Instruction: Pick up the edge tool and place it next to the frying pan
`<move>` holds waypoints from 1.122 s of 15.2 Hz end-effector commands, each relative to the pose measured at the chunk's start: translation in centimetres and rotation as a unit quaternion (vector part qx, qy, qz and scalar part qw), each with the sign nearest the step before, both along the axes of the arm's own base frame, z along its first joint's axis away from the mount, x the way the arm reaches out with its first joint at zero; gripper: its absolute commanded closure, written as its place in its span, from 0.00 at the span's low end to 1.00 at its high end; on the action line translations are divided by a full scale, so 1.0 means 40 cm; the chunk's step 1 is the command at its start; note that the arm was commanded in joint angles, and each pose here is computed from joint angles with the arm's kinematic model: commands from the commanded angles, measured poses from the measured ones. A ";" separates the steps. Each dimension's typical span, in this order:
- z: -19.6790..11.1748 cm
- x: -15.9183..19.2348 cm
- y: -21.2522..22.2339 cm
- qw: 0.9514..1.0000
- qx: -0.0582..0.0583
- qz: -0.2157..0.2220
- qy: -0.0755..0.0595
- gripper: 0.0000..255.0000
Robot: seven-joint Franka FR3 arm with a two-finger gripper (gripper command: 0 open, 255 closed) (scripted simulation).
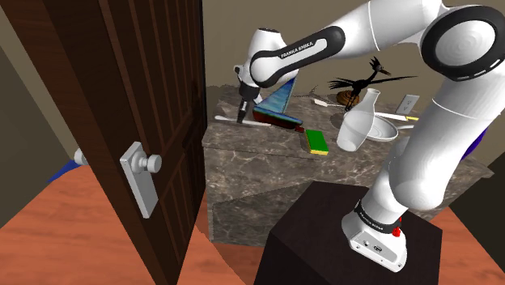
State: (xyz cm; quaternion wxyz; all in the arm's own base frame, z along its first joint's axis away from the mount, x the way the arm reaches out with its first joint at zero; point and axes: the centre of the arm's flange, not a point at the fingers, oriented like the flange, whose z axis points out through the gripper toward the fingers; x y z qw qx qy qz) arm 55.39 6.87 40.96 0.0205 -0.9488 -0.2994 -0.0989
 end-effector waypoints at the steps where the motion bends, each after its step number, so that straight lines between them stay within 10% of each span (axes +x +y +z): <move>1: 0.026 0.000 -0.001 1.000 0.000 0.000 0.000 1.00; 17: 0.193 -0.028 -0.096 1.000 0.000 0.000 0.000 1.00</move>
